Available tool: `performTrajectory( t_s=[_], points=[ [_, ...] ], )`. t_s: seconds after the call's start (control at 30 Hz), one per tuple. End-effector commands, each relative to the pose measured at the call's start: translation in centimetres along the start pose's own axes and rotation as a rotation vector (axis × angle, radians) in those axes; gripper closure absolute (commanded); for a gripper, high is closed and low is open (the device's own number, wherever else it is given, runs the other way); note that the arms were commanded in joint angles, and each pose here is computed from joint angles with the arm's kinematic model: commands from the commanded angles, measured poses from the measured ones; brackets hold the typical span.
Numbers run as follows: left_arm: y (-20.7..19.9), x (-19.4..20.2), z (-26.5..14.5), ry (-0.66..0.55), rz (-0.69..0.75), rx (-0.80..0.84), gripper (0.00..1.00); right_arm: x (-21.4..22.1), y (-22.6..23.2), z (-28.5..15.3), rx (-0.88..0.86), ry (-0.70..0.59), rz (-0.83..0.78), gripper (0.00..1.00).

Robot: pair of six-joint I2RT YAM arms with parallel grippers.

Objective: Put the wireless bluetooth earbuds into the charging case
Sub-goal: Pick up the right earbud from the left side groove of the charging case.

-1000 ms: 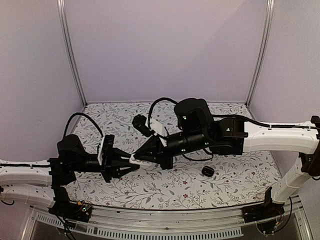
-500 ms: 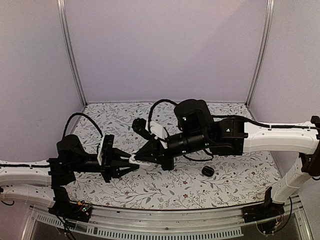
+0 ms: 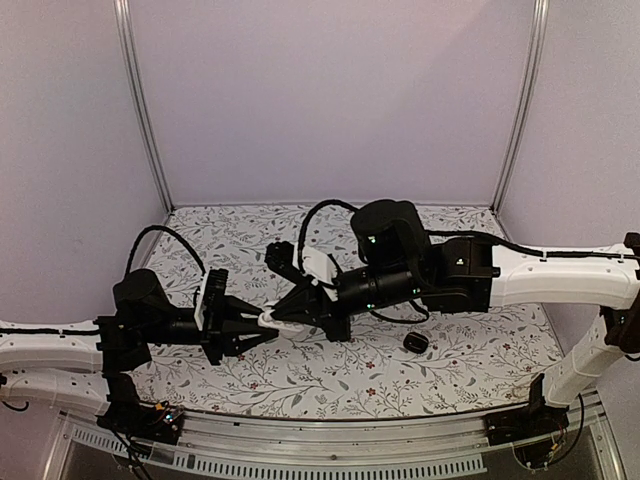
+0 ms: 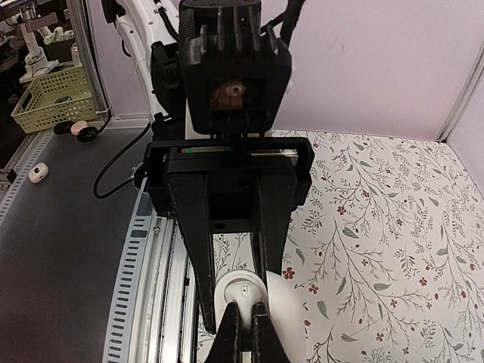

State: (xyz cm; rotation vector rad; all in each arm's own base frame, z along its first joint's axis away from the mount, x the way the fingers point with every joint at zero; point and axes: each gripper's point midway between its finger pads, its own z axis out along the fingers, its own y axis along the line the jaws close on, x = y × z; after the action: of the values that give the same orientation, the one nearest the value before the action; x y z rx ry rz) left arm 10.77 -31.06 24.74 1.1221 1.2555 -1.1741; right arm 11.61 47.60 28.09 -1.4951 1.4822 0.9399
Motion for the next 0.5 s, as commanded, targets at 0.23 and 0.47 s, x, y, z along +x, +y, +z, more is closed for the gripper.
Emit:
performTrajectory(
  t_s=[0.23,0.47],
  points=[
    [-0.8,-3.0,-0.1,-0.093,0.063,0.042,1.0,2.0,0.2,0.3,0.005,0.074,-0.012,1.0],
    [-1.0,-2.9,-0.2,-0.098,0.075,0.05,1.0,1.1,0.1,0.3,0.011,0.013,0.019,1.0]
  ],
)
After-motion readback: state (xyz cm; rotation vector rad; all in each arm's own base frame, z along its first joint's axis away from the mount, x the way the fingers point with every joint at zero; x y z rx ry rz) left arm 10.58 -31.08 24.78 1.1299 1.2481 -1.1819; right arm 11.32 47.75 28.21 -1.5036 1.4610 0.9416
